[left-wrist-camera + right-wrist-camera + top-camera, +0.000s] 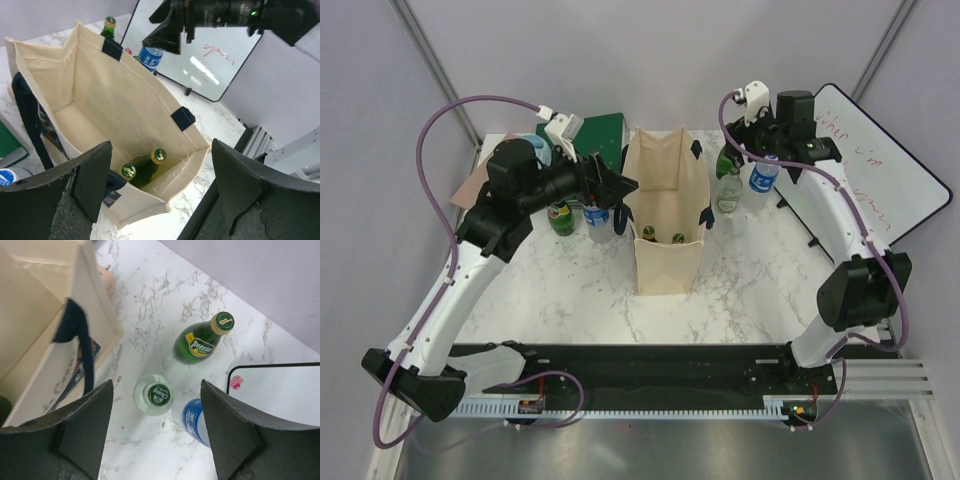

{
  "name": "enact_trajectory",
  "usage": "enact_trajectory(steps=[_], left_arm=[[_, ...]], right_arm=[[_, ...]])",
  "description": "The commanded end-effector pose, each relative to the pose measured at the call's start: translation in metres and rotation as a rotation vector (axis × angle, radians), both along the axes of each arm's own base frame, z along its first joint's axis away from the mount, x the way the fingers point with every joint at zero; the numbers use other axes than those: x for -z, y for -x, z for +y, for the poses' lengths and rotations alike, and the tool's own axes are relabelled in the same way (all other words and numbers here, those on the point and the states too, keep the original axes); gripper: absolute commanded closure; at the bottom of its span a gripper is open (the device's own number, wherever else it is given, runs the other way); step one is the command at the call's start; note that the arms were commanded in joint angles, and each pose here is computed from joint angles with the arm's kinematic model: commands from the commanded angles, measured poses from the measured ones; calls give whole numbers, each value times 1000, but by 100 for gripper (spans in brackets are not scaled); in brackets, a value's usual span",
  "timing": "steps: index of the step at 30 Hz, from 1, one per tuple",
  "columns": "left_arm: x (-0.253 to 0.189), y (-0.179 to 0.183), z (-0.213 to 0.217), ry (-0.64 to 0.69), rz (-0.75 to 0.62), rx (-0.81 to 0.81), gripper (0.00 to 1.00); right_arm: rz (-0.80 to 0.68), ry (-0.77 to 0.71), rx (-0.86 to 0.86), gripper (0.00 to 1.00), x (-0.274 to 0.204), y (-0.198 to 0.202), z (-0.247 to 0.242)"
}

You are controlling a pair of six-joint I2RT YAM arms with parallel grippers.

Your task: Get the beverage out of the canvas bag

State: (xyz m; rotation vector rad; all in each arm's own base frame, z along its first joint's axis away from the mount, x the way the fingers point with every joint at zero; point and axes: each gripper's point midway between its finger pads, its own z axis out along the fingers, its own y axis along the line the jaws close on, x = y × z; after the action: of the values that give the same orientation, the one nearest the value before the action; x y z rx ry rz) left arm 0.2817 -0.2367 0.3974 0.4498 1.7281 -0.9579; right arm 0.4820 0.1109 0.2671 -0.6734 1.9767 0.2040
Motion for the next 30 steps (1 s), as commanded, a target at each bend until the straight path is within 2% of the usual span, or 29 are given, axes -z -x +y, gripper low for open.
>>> enact_trajectory(steps=[1,5,9,10,12,14,20,25,27,30], left_arm=[[-8,14,-14,8,7,79,13],[-6,10,-10,-15,-7,41,14],[-9,7,1,-34,-52,-16,14],[-9,7,2,-39,-54,-23,13],[-7,6,2,-47,-57,-22,13],[-7,6,2,-48,-61,-22,13],[-10,4,7,-54,-78,-50,14],[-9,6,3,-48,-69,-28,14],[-8,5,2,-49,-65,-32,14],[-10,6,-1,-50,-71,-24,14]], right_arm=[[-119,-27,-140,22,-75,48,13],[-119,-106,-524,22,-96,116,56],[-99,-97,-814,18,-82,179,81],[-130,-58,-873,17,-77,187,85],[-80,-30,-982,17,-63,216,99],[-100,17,-1096,16,-59,238,114],[-48,56,-1232,17,-42,279,137],[6,122,-1164,24,-12,272,146],[-41,160,-1121,26,-11,262,148],[-49,201,-1110,36,-1,261,149]])
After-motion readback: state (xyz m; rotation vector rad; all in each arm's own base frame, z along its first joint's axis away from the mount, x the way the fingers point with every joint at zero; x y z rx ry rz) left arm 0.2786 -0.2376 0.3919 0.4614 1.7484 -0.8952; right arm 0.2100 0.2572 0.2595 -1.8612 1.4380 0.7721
